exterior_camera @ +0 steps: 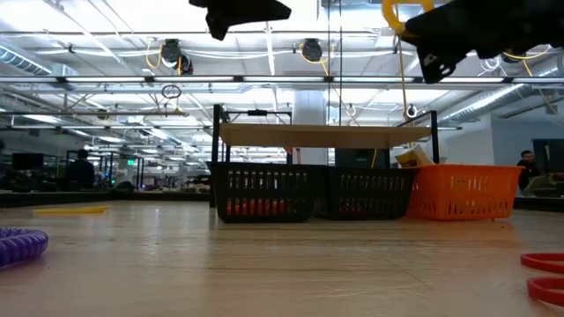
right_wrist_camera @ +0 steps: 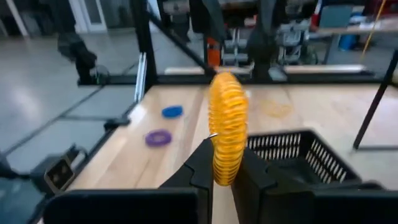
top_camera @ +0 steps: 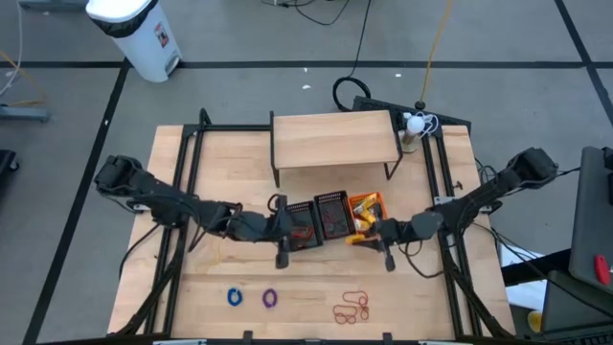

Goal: Pick & Place Office Desk Supplies
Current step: Put the yellow spiral keychain tie into the left black bin

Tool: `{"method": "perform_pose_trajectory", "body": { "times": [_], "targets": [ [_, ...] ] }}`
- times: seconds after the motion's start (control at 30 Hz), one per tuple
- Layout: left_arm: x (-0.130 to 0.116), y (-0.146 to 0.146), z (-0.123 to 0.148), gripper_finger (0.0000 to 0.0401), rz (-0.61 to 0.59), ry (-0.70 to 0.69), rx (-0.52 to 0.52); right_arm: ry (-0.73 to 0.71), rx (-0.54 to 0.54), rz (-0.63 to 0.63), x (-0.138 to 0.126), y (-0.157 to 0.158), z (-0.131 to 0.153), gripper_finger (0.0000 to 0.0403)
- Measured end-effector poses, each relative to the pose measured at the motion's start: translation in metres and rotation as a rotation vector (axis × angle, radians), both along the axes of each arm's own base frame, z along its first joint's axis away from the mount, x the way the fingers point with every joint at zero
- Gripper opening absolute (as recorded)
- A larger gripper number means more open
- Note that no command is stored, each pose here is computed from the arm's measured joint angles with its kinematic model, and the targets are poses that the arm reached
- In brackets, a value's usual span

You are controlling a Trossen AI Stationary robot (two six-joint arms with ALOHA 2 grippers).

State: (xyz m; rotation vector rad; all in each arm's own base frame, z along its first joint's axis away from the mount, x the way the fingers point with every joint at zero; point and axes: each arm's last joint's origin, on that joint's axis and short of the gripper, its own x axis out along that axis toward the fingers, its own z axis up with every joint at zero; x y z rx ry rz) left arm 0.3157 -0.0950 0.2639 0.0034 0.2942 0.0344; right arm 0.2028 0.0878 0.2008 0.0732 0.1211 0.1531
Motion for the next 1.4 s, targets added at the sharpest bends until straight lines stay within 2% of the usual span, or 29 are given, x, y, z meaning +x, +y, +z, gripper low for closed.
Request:
{"method": "perform_pose_trajectory", "body": {
  "times": [0.1, 0.2, 0.3, 0.6, 0.8, 0.97, 1.17, 1.4],
  "targets": [
    [0.004, 0.010, 0.002, 0.0170, 0.038, -0.025, -0.025, -0.064, 0.005, -0.006, 0.002, -0.003, 0.006, 0.0021],
    [0.007, 0.022, 0.004, 0.0170, 0.081, -0.046, -0.072, -0.129, -0.002, 0.042, 0.003, -0.003, 0.012, 0.0021],
    [0.010, 0.030, 0.006, 0.0170, 0.062, -0.066, -0.120, -0.183, -0.007, 0.055, 0.004, -0.006, 0.018, 0.0021],
    [0.012, 0.031, 0.012, 0.0170, -0.068, -0.107, -0.187, -0.134, 0.005, -0.041, 0.012, -0.022, 0.011, 0.0021],
    [0.011, 0.026, 0.014, 0.0170, -0.088, -0.129, -0.193, -0.146, 0.018, -0.035, 0.016, -0.022, 0.008, 0.0021],
    [0.020, 0.022, 0.003, 0.0170, -0.089, -0.130, -0.193, -0.189, 0.033, 0.002, 0.018, -0.021, 0.010, 0.0021],
    [0.029, 0.026, -0.006, 0.0170, -0.081, -0.149, -0.185, -0.169, 0.027, 0.003, 0.019, -0.020, 0.009, 0.0021],
    [0.030, 0.030, -0.005, 0.0170, -0.068, -0.163, -0.197, -0.151, 0.019, 0.003, 0.023, -0.019, 0.013, 0.0021]
  ]
}}
